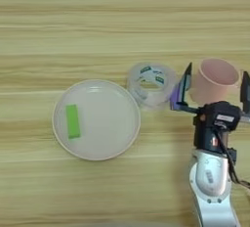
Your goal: Move the objects on the table
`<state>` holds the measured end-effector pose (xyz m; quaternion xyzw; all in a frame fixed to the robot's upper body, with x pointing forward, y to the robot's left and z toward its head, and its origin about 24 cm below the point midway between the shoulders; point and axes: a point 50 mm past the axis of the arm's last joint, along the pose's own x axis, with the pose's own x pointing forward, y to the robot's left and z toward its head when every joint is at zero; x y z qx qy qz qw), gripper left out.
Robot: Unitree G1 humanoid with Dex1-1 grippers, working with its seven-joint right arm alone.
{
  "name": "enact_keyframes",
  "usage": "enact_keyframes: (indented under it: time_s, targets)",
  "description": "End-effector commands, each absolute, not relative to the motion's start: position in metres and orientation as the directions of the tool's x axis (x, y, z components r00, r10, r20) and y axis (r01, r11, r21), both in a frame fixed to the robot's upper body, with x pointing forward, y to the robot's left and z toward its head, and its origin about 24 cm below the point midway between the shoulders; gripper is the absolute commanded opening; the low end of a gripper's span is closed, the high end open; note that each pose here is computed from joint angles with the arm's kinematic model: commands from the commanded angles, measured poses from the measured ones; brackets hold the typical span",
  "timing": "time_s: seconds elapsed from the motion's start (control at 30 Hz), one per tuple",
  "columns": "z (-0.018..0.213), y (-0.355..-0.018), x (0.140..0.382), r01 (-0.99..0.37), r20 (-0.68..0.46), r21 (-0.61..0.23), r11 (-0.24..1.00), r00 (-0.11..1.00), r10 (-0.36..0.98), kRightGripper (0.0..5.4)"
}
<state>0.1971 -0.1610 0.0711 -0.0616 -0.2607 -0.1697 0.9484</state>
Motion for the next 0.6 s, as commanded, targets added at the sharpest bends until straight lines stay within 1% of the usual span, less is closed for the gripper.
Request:
enact_keyframes:
  time_s: [0.03, 0.13, 0.33, 0.6]
  targets:
    - [0.083, -0.163, 0.208, 0.419, 0.532, 0.044, 0.907, 0.759, -0.376, 5.38]
    - [0.082, -0.167, 0.211, 0.451, 0.517, 0.04, 0.891, 0.754, -0.405, 5.38]
    - [0.074, -0.171, 0.218, 0.456, 0.449, 0.046, 0.889, 0.785, -0.427, 5.38]
    - [0.066, -0.17, 0.225, 0.409, 0.386, 0.028, 0.912, 0.837, -0.387, 5.38]
